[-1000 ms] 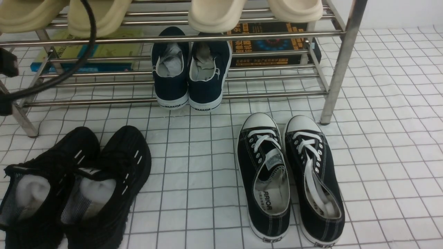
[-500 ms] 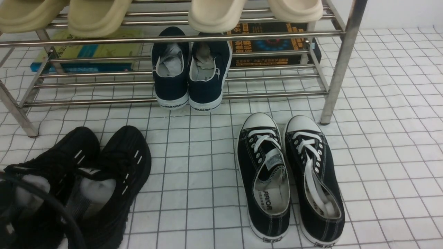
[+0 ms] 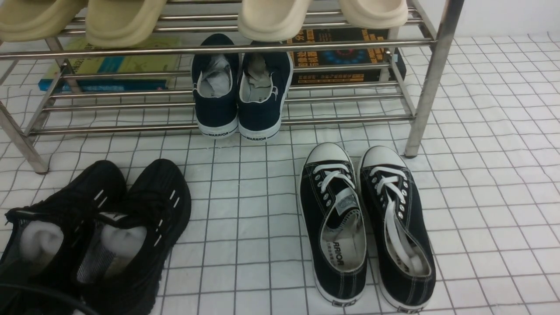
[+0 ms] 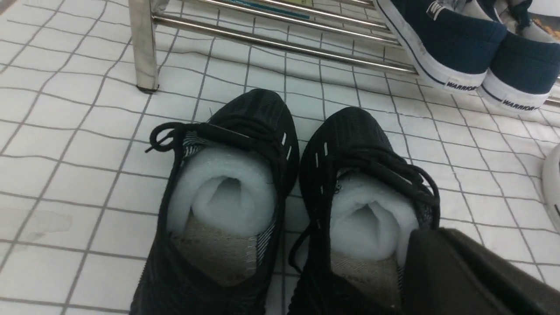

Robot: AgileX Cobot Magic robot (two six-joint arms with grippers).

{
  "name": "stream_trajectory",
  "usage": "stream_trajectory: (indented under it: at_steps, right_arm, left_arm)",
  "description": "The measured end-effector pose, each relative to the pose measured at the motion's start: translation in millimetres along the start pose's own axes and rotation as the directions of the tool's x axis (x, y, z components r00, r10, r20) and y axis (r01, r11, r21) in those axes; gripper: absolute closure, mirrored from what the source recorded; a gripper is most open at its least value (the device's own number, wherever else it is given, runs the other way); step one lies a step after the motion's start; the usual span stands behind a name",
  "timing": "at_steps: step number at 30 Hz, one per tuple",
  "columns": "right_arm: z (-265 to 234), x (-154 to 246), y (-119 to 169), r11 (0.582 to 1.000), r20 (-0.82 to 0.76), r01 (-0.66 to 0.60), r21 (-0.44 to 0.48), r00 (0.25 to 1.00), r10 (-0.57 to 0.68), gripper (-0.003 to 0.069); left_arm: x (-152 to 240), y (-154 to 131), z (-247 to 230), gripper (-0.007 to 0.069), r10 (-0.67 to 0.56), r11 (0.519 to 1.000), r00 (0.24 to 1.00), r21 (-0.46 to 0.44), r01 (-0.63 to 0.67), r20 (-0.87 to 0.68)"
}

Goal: Take the shoes off the shelf with your hand from the white checkered tablecloth.

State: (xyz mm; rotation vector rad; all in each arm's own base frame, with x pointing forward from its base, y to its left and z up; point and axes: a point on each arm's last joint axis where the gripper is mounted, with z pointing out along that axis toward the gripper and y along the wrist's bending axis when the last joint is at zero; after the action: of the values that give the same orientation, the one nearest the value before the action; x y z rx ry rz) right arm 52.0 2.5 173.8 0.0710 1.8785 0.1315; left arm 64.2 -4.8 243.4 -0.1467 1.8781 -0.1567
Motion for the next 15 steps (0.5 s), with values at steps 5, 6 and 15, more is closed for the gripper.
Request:
stream_trajectory:
  at_steps: [5, 6, 15]
  right_arm:
    - [0.0, 0.0, 0.0, 1.0, 0.0, 0.0, 0.0, 1.0, 0.0, 0.042]
    - [0.0, 0.0, 0.0, 1.0, 0.0, 0.0, 0.0, 1.0, 0.0, 0.042]
    - [0.0, 0.0, 0.0, 1.0, 0.0, 0.0, 0.0, 1.0, 0.0, 0.042]
  left_arm:
    - [3.2, 2.2, 0.0, 0.0606, 0.049, 0.998, 0.998, -0.022, -0.05, -0.035]
    - [4.5, 2.8, -0.1, 0.0604, 0.062, 0.998, 0.997, -0.027, -0.063, -0.051]
    - [24.4, 9.0, -1.0, 0.0603, 0.122, 0.991, 0.992, -0.057, -0.123, -0.025]
